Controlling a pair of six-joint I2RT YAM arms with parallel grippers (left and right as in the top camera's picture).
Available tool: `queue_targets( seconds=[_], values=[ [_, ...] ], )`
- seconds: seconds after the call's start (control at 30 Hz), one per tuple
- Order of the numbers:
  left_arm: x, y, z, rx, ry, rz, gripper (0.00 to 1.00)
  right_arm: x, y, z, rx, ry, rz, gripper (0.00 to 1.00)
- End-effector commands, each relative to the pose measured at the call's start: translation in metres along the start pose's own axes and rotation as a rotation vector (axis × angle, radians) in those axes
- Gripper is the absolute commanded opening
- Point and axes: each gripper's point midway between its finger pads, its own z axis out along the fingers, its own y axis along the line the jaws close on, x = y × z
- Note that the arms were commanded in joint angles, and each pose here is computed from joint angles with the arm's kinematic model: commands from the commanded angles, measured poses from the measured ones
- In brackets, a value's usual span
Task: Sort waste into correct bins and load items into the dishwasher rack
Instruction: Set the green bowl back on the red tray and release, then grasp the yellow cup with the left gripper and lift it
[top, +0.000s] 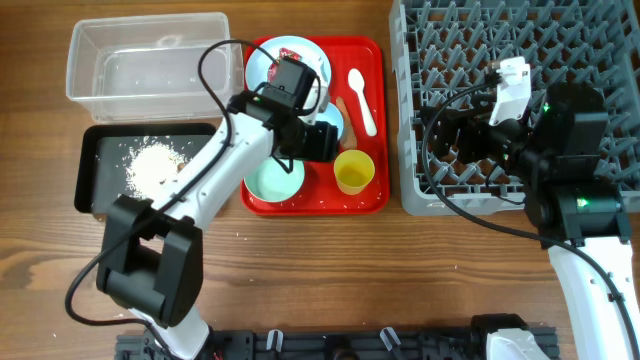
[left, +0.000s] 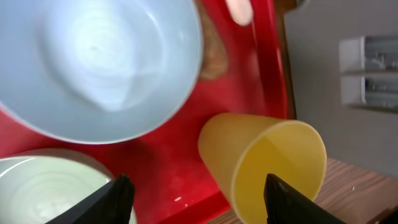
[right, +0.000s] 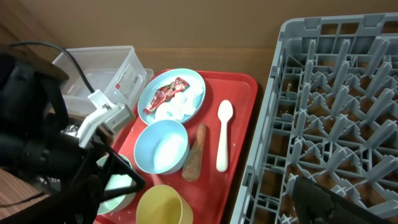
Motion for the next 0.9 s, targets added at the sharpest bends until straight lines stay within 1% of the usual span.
queue_targets(
  seconds=[0.0,0.1,0.13,0.23,0.3,0.37,0.43,0.53,0.7,0.8,0.87],
  values=[
    [0.006,-0.019,0.015,0.03,0.037,0.108,0.66,-0.009,-0.001,-0.002,0.01,-0.018,0.005,1.0],
    [0.013,-0.023,0.027,0.029,0.068,0.121,0.62,-0.009,-0.001,-0.002,0.01,-0.018,0.006,1.0],
    [0.017,-0.023,0.033,0.027,0.085,0.122,0.52,-0.009,-0.001,-0.002,0.01,-0.018,0.005,1.0],
    [0.021,-0.02,0.041,0.021,0.106,0.117,0.33,-0.008,-0.001,-0.002,0.01,-0.016,0.006,1.0],
    [0.021,-0.019,0.042,0.019,0.108,0.111,0.17,-0.008,-0.001,-0.002,0.01,-0.015,0.007,1.0],
    [0.019,-0.019,0.042,0.019,0.102,0.084,0.04,-0.008,-0.001,-0.002,0.01,-0.015,0.007,1.0],
    [0.016,-0.022,0.038,0.029,0.091,0.028,0.04,-0.007,-0.001,-0.002,0.009,-0.01,0.009,1.0],
    [0.013,-0.034,0.027,0.091,0.076,0.021,0.04,-0.004,0.0,-0.002,0.006,0.001,0.013,1.0],
    [0.0,-0.052,-0.017,0.249,0.014,0.007,0.04,-0.003,0.006,-0.001,-0.034,0.005,-0.009,1.0],
    [-0.01,-0.053,-0.046,0.372,-0.02,-0.018,0.04,-0.003,0.025,0.002,-0.159,0.006,-0.086,1.0],
    [-0.015,-0.057,-0.073,0.521,-0.043,0.007,0.04,-0.002,0.041,0.007,-0.28,0.006,-0.133,1.0]
  ],
)
